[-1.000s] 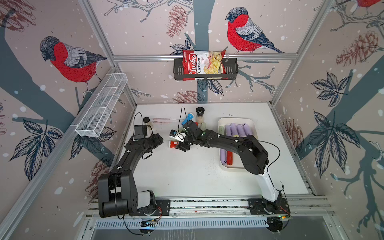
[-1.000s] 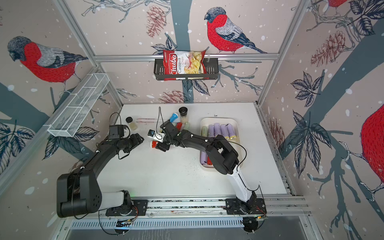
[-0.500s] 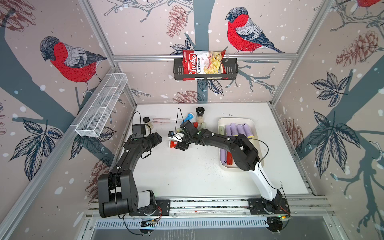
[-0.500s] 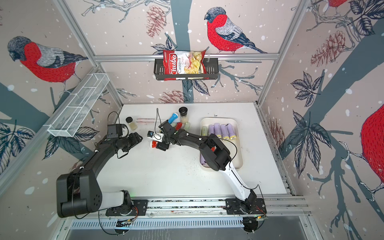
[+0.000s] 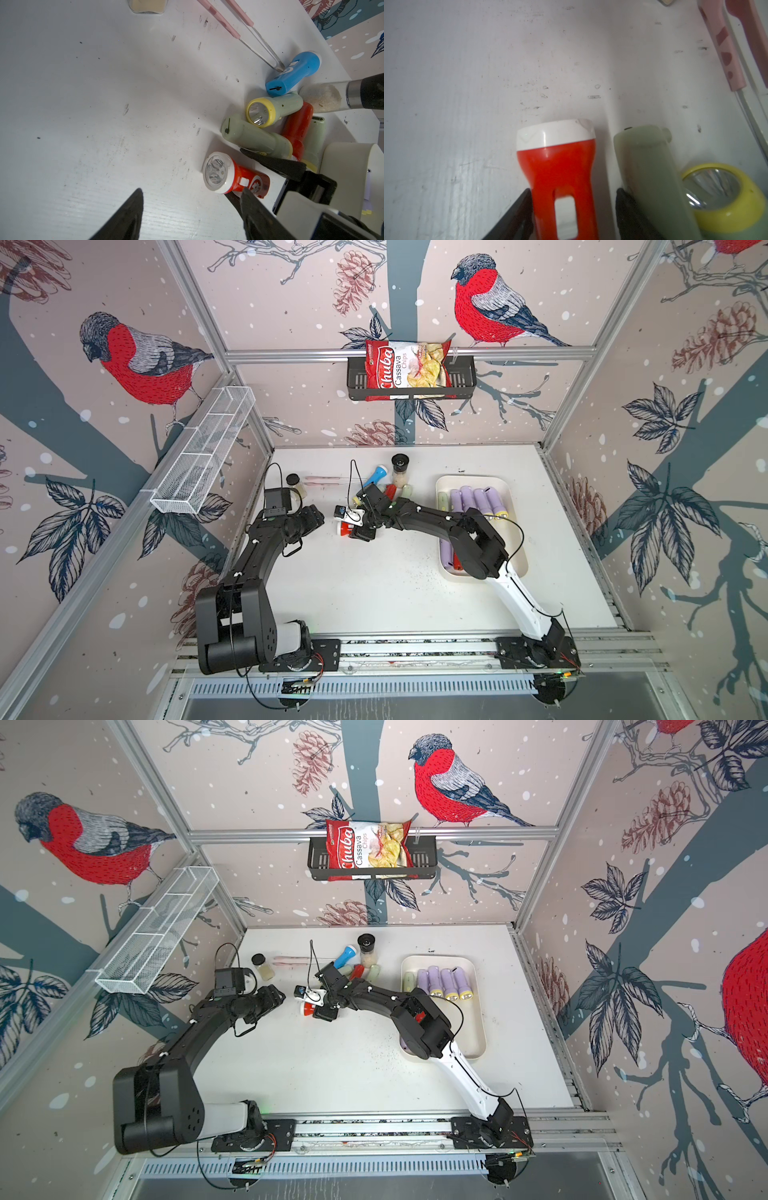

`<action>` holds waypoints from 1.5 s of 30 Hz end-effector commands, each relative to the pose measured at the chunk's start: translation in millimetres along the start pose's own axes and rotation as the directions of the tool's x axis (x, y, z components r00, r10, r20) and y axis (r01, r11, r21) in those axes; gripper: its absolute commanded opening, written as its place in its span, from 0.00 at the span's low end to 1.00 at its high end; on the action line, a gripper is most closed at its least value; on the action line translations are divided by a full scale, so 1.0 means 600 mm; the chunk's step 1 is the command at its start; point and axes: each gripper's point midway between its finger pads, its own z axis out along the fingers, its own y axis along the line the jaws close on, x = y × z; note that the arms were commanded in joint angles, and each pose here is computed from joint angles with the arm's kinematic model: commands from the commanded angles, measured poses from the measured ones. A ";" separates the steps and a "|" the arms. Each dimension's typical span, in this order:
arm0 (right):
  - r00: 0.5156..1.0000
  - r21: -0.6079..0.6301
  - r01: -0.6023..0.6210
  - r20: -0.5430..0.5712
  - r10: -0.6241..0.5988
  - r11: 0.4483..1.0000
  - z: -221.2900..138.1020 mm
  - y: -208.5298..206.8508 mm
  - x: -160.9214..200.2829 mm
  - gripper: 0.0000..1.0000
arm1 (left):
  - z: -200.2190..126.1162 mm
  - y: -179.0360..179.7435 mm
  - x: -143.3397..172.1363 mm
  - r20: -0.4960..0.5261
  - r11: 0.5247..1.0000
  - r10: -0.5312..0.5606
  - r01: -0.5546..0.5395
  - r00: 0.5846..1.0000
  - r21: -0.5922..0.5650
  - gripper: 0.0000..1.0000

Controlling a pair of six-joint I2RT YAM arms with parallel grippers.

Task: Put the flashlights into the storage boxes
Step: Pick up the flashlight from the center of the board.

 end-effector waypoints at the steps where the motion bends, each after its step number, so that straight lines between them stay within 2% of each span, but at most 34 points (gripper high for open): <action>1: 0.999 -0.008 0.025 -0.045 -0.025 1.000 0.000 0.008 0.011 0.57 | -0.006 -0.006 -0.004 0.001 1.000 0.011 -0.011 1.000 0.014 0.73; 8: 0.997 -0.002 0.054 -0.051 -0.054 0.999 -0.032 0.023 -0.012 0.42 | -0.006 -0.029 0.003 -0.029 0.995 0.041 -0.038 0.999 0.092 0.73; 16: 1.000 0.030 0.015 -0.005 -0.015 0.999 -0.106 0.032 -0.044 0.38 | -0.020 -0.044 0.002 -0.008 0.990 0.046 -0.045 0.999 0.130 0.72; 25: 0.989 0.074 -0.144 0.051 0.140 0.987 -0.214 0.047 -0.042 0.38 | -0.033 -0.095 0.013 0.029 0.978 0.122 -0.125 0.992 0.164 0.72; 31: 0.952 0.115 -0.296 0.122 0.283 0.948 -0.301 0.045 -0.010 0.38 | -0.030 -0.156 0.030 0.040 0.957 0.170 -0.175 0.985 0.233 0.72; 34: 0.910 0.129 -0.397 0.182 0.372 0.909 -0.353 0.030 0.015 0.38 | -0.025 -0.188 0.039 0.040 0.944 0.201 -0.205 0.979 0.257 0.71; 37: 0.846 0.142 -0.521 0.218 0.486 0.842 -0.399 0.009 0.052 0.38 | -0.016 -0.221 0.054 0.025 0.931 0.238 -0.235 0.971 0.280 0.71; 41: 0.753 0.156 -0.647 0.278 0.596 0.746 -0.456 -0.007 0.105 0.37 | 0.003 -0.276 0.085 0.006 0.903 0.307 -0.294 0.952 0.313 0.71; 45: 0.637 0.142 -0.763 0.329 0.697 0.631 -0.499 -0.020 0.163 0.36 | 0.026 -0.328 0.121 -0.037 0.882 0.346 -0.312 0.937 0.354 0.71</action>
